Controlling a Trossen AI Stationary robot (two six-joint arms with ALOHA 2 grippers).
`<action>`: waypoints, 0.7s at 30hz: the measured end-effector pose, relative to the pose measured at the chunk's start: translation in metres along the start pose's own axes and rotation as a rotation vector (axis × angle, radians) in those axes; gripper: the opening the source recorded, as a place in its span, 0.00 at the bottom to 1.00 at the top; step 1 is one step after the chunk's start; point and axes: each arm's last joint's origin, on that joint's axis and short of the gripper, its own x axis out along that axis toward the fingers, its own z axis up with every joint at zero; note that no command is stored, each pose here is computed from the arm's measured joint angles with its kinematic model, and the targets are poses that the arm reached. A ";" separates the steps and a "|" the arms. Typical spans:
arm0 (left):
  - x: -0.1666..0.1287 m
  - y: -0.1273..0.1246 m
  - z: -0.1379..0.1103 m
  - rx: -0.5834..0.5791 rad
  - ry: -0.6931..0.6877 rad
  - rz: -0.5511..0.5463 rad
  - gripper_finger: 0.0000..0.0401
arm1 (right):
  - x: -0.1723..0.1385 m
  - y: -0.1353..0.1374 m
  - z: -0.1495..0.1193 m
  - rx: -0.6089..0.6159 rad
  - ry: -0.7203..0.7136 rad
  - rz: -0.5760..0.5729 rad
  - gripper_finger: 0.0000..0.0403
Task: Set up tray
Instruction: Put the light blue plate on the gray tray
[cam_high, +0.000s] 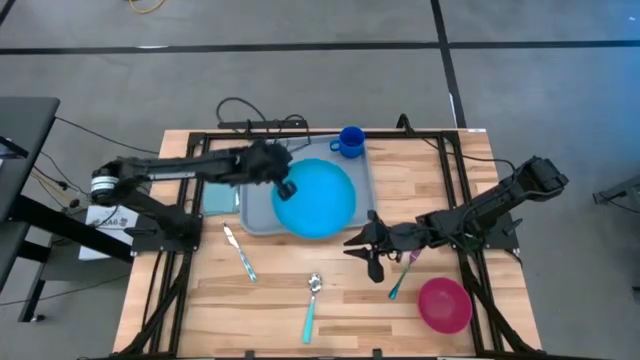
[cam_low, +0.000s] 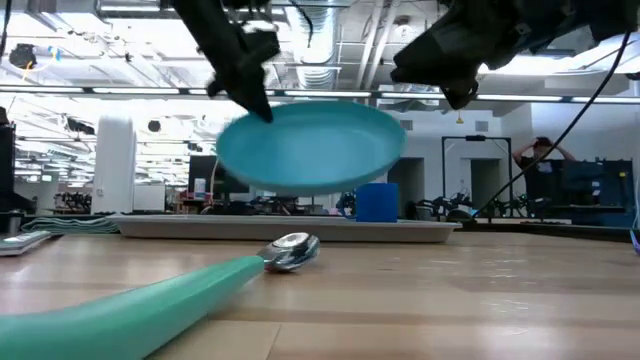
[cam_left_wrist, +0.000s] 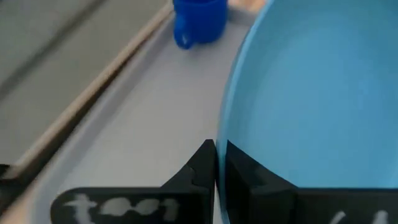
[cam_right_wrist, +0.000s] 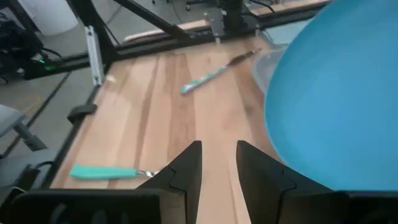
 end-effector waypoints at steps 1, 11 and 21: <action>0.009 0.005 0.000 -0.012 0.028 -0.009 0.00 | 0.000 -0.002 0.000 0.002 -0.001 -0.006 0.23; 0.089 0.020 -0.010 -0.067 0.151 -0.038 0.00 | 0.001 -0.010 -0.005 0.002 0.064 -0.047 0.23; 0.106 0.052 -0.004 -0.130 0.092 0.013 0.00 | 0.002 -0.012 -0.007 -0.001 0.091 -0.059 0.23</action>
